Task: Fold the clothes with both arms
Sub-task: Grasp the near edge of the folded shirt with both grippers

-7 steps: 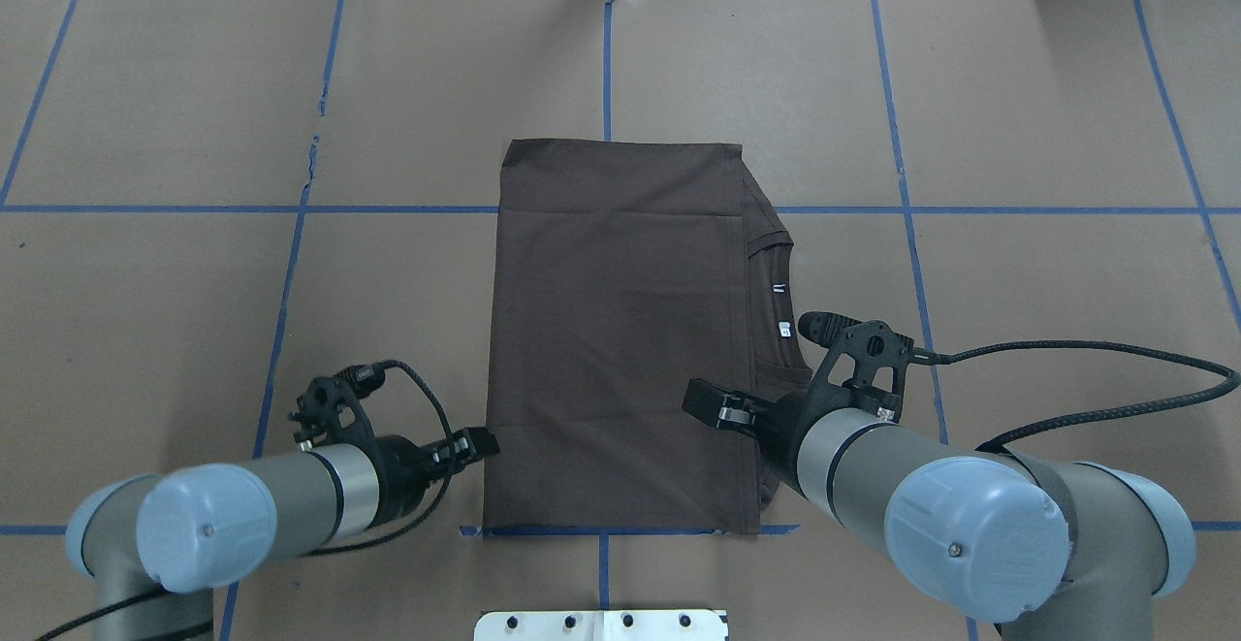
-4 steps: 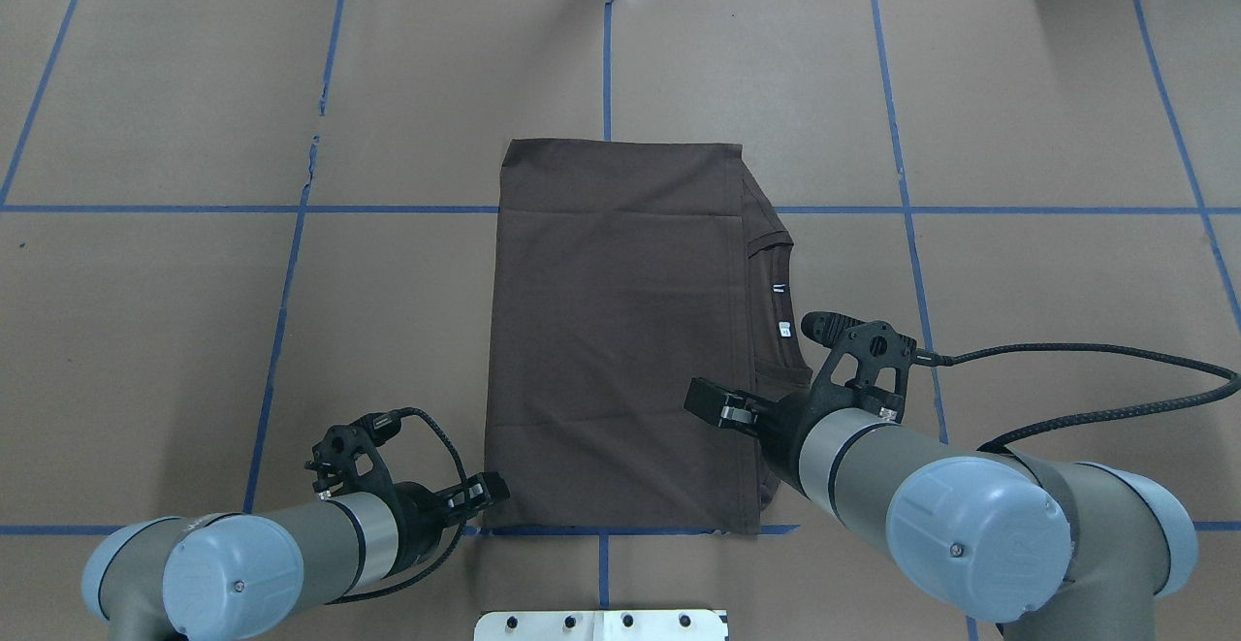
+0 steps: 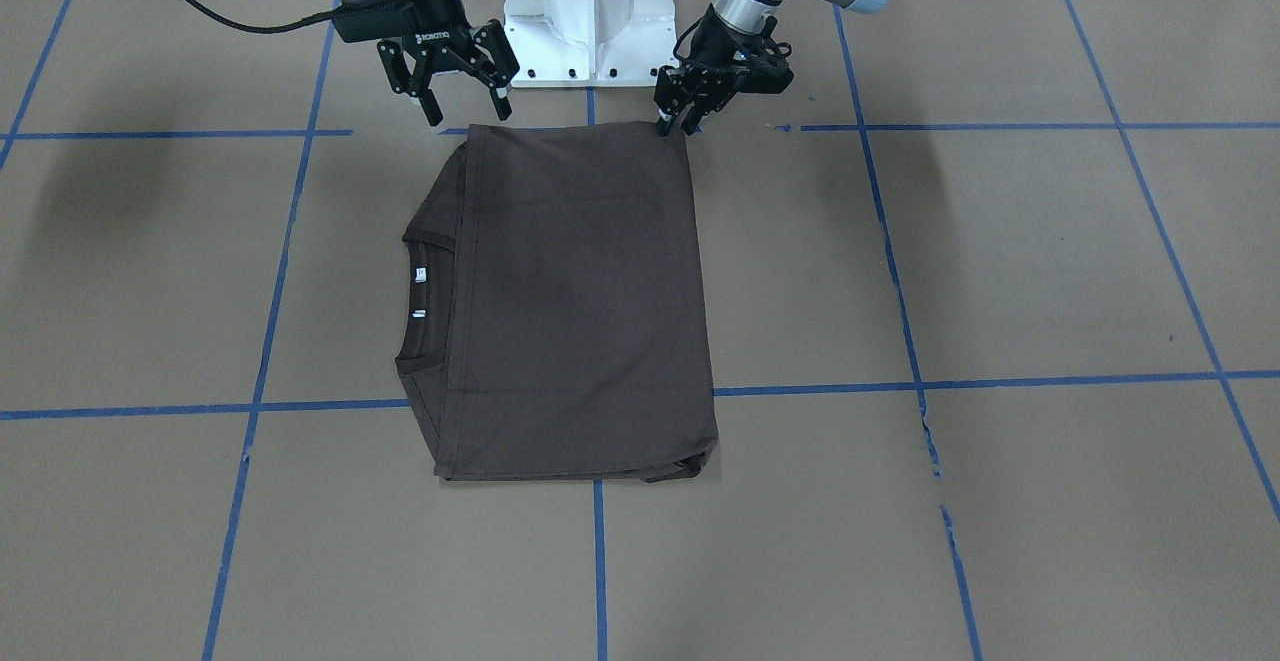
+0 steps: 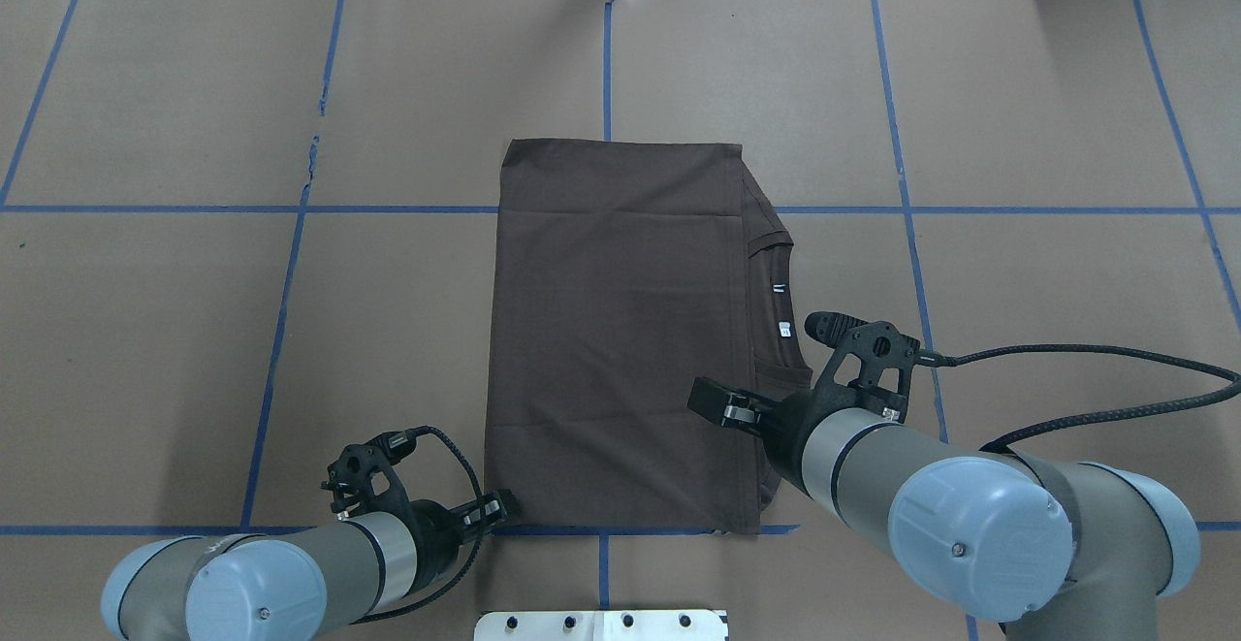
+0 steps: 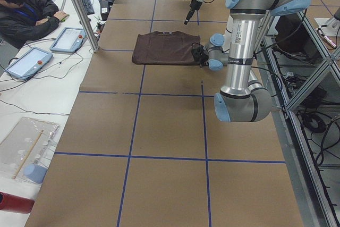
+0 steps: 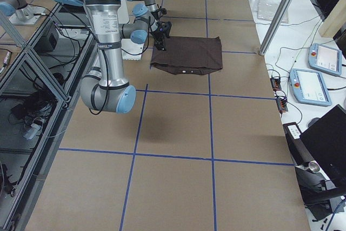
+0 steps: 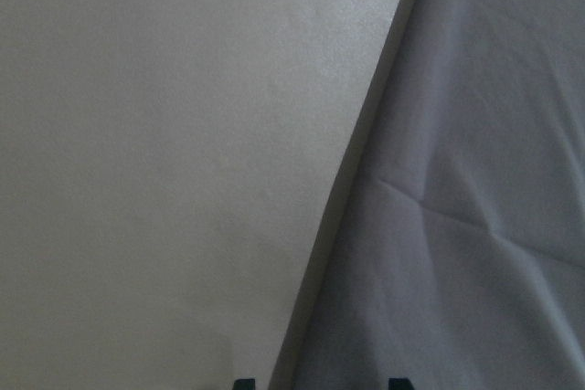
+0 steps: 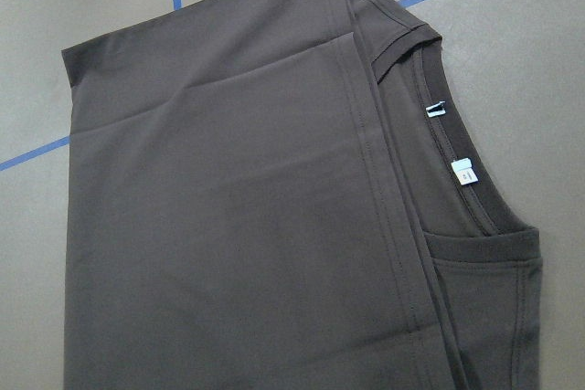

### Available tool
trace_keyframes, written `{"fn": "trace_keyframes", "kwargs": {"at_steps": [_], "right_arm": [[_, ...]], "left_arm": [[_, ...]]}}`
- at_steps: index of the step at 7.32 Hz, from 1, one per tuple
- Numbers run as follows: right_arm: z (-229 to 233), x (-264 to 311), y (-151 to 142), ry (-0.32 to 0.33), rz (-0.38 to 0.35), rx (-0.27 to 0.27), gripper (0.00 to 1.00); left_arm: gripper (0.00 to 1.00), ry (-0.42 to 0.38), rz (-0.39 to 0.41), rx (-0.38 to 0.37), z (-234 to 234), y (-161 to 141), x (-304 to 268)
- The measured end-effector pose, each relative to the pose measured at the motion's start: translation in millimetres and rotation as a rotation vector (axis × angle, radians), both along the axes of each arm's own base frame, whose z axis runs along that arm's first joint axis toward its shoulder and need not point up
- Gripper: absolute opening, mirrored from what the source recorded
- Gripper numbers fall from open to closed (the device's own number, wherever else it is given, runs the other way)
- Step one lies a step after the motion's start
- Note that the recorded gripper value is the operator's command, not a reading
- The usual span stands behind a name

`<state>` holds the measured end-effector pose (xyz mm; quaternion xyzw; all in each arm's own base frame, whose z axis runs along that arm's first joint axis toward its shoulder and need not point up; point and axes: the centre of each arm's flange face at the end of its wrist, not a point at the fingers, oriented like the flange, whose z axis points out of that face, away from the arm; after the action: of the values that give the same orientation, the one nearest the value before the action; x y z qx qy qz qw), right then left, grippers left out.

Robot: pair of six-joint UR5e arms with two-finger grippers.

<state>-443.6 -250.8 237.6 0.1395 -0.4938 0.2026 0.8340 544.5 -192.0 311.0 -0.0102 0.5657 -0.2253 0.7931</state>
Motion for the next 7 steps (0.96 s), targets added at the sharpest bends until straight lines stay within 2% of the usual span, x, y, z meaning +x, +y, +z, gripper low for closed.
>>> {"fn": "trace_keyframes", "kwargs": {"at_steps": [3, 4, 5, 7], "right_arm": [[0.9, 0.0, 0.4, 0.002, -0.001, -0.001, 1.0], [1.0, -0.1, 0.4, 0.002, -0.001, -0.001, 1.0], [1.5, -0.3, 0.4, 0.003, 0.0, -0.001, 1.0], [2.4, -0.4, 0.3, 0.001, 0.004, -0.008, 1.0]], "left_arm": [[0.52, -0.011, 0.004, -0.005, -2.2, 2.9, 2.8], [0.48, -0.015, 0.005, -0.005, -0.6, 3.2, 2.3], [0.29, -0.016, 0.005, -0.005, -1.1, 3.2, 2.5], [0.0, -0.018, 0.003, -0.008, -3.1, 3.0, 3.6]]}}
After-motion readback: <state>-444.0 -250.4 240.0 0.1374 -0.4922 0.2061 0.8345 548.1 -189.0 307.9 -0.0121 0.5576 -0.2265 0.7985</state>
